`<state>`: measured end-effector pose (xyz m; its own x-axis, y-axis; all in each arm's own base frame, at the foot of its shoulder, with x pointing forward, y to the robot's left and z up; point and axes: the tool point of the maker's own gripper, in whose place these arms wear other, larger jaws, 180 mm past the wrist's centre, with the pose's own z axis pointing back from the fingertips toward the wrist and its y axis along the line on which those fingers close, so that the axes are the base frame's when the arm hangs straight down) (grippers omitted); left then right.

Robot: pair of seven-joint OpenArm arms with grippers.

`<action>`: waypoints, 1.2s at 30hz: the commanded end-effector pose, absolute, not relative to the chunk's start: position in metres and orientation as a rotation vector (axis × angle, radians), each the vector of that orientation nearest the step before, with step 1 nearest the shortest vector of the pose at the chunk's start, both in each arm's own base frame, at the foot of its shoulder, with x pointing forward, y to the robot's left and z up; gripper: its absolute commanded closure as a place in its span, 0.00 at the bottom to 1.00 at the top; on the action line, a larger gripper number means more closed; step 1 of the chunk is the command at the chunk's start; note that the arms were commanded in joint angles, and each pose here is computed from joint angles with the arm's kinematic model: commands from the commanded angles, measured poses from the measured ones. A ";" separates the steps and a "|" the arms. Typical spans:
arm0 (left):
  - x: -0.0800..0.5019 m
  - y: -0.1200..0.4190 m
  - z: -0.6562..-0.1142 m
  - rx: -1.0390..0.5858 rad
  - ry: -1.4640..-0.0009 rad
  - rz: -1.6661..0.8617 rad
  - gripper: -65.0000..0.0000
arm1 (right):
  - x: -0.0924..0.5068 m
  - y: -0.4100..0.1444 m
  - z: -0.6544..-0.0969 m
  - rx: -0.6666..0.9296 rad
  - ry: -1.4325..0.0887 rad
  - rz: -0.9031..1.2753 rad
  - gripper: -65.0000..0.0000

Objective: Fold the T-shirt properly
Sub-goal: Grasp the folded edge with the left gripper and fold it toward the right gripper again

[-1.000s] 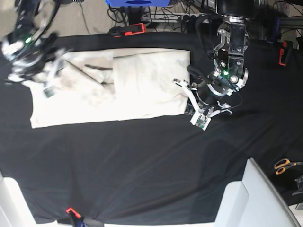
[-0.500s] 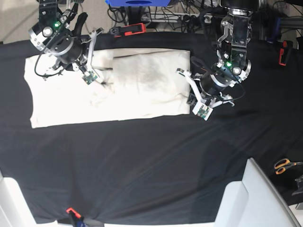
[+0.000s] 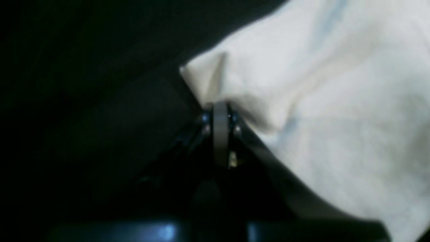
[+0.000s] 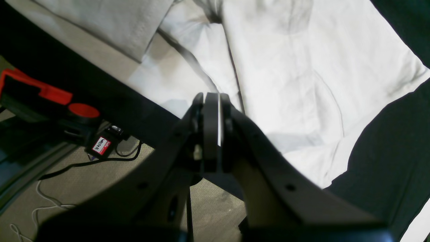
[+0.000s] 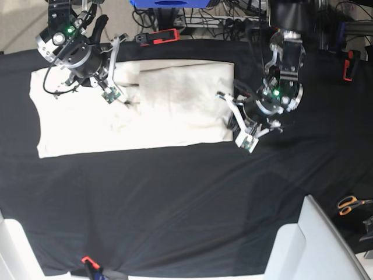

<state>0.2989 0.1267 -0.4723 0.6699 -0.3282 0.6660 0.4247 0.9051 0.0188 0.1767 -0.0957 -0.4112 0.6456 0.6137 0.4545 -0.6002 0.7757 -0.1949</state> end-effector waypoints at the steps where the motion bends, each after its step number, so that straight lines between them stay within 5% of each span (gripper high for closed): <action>1: 0.317 0.127 -0.460 -0.142 -0.778 -0.423 1.00 | 0.181 -0.095 -0.405 -0.028 -0.555 0.690 0.97; 13: 0.362 0.114 -0.458 -0.165 -0.783 -0.448 1.00 | 0.189 -0.095 -0.402 -0.036 -0.574 0.691 0.97; 20: 0.377 0.093 -0.431 -0.207 -0.906 -0.435 1.00 | 0.192 -0.095 -0.401 -0.038 -0.579 0.694 0.97; 27: 0.338 0.132 -0.370 -0.065 -0.979 -0.409 1.00 | 0.205 -0.146 -0.395 -0.137 -0.585 0.555 0.97; 36: 0.268 0.071 -0.427 -0.239 -0.871 -0.489 1.00 | 0.217 -0.169 -0.386 -0.178 -0.612 0.458 0.97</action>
<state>0.2605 0.0745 -0.4368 0.5692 -0.3330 0.7518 0.5074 0.8617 -0.0024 0.2114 -0.1693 -0.3932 0.7413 0.4644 0.4846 -0.3679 0.8850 -0.2853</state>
